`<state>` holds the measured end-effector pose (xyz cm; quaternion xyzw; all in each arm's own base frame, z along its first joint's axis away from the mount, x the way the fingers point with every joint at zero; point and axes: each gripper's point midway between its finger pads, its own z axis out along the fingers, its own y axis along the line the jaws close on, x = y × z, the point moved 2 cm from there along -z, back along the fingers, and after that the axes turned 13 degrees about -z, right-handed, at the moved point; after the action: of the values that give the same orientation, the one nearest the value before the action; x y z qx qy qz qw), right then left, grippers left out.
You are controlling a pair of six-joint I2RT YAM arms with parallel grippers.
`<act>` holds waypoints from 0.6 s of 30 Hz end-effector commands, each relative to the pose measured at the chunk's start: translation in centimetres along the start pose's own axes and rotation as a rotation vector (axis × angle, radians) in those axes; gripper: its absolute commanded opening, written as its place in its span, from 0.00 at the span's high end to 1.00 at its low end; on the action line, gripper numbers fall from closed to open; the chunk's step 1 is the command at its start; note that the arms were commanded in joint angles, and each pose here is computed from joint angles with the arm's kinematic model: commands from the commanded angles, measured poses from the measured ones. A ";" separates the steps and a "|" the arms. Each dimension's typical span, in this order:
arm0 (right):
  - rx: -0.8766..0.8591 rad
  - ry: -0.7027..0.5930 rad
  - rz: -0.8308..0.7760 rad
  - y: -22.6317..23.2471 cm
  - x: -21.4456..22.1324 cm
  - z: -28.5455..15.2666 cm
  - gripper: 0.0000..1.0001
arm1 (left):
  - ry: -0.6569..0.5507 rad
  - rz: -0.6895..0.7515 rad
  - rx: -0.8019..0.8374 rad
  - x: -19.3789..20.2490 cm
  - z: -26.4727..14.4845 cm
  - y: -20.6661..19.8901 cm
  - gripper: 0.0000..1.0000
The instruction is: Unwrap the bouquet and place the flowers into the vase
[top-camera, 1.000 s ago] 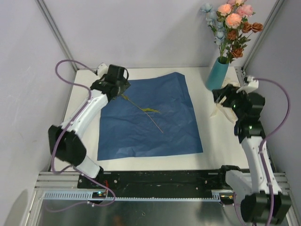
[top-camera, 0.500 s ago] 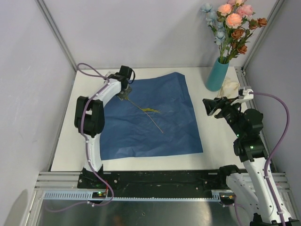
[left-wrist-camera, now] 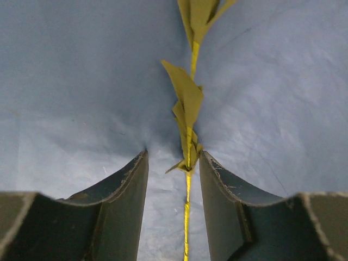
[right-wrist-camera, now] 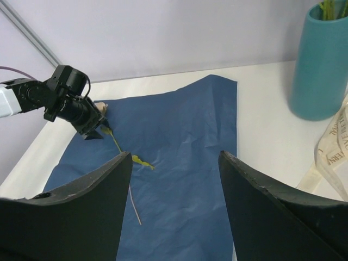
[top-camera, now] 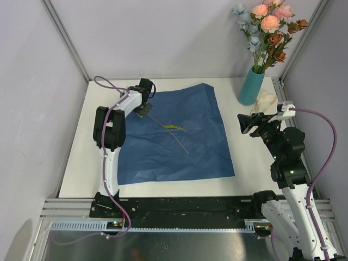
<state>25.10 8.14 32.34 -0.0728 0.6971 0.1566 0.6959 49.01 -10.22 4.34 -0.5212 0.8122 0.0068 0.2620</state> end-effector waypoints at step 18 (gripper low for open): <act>0.042 -0.026 -0.037 -0.7 -0.6 -0.1 0.30 | 0.027 -0.042 0.009 -0.8 0.4 -0.7 0.79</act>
<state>25.37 7.63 32.04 -0.0671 0.7018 0.1398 0.6953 49.17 -9.58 3.85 -0.5301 0.8104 0.0045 0.2494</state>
